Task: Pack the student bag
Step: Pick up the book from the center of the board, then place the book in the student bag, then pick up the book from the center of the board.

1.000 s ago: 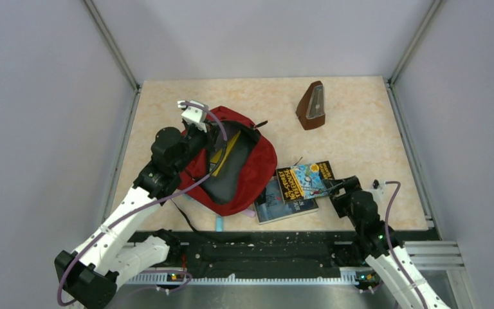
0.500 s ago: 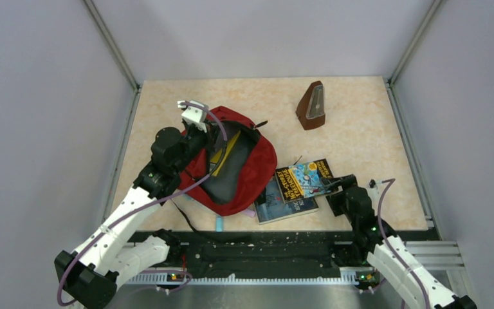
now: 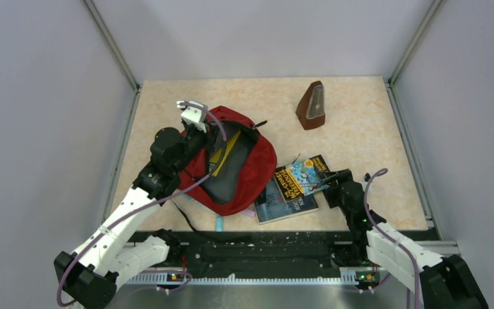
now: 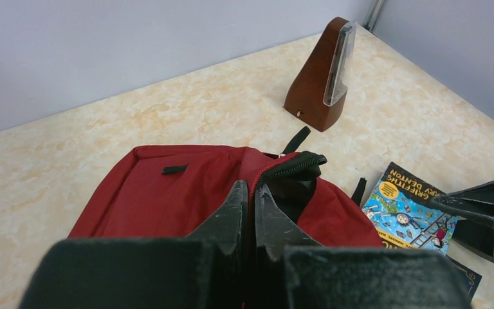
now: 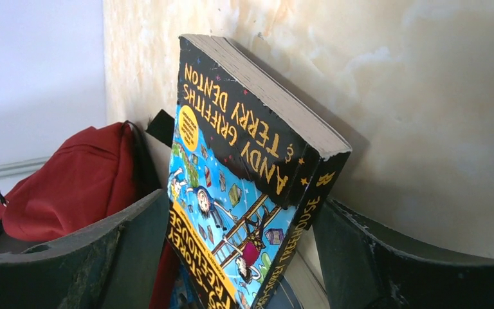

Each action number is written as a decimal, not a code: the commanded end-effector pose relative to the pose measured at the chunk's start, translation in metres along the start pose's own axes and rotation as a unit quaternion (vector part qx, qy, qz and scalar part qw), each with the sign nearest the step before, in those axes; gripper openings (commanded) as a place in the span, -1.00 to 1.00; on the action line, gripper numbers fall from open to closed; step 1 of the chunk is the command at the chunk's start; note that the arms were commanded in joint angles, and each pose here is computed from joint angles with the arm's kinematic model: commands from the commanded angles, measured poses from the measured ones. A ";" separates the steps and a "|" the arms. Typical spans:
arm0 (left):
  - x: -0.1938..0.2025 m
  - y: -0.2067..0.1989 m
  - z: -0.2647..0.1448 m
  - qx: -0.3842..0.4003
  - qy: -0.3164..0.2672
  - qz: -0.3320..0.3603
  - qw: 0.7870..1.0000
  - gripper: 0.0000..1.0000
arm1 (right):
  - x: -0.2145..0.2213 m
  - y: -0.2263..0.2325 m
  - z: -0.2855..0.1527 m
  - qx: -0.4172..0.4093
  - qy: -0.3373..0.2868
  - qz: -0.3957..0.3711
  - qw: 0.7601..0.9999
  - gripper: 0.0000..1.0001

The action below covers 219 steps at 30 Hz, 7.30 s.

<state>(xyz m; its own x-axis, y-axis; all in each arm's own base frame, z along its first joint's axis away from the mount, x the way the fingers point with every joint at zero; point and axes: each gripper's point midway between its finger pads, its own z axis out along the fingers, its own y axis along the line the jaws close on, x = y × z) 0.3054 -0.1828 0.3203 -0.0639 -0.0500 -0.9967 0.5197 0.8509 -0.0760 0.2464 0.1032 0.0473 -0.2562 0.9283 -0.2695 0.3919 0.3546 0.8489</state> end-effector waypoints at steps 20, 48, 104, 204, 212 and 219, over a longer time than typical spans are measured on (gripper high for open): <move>-0.029 0.001 -0.006 -0.003 -0.048 0.017 0.999 -1.00 | -0.020 0.090 0.016 -0.196 -0.079 -0.134 0.968 -1.00; -0.029 -0.012 -0.005 0.032 -0.047 0.008 0.998 -1.00 | 0.009 0.269 -0.141 -0.388 0.096 -0.237 0.886 -1.00; -0.030 -0.042 -0.010 0.115 -0.056 0.023 0.991 -1.00 | 0.190 0.290 0.037 -0.294 0.116 -0.048 0.948 -1.00; -0.026 -0.011 -0.009 0.014 -0.058 0.023 0.998 -1.00 | 0.075 0.026 -0.064 -0.043 0.257 -0.179 0.949 0.27; -0.026 -0.010 -0.009 0.011 -0.059 0.025 0.998 -1.00 | 0.082 0.017 -0.059 -0.053 0.259 -0.144 0.954 0.09; -0.024 -0.011 -0.008 0.013 -0.056 0.026 0.998 -1.00 | 0.081 0.020 -0.055 -0.065 0.252 -0.154 0.953 -0.43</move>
<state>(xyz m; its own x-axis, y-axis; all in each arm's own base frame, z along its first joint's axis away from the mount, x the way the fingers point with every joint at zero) 0.2962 -0.1886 0.3183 -0.0269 -0.0200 -0.9994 0.5451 0.8378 -0.0314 0.1722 0.1700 0.0458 -0.7665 0.5850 -0.2653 0.1978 0.6079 0.7690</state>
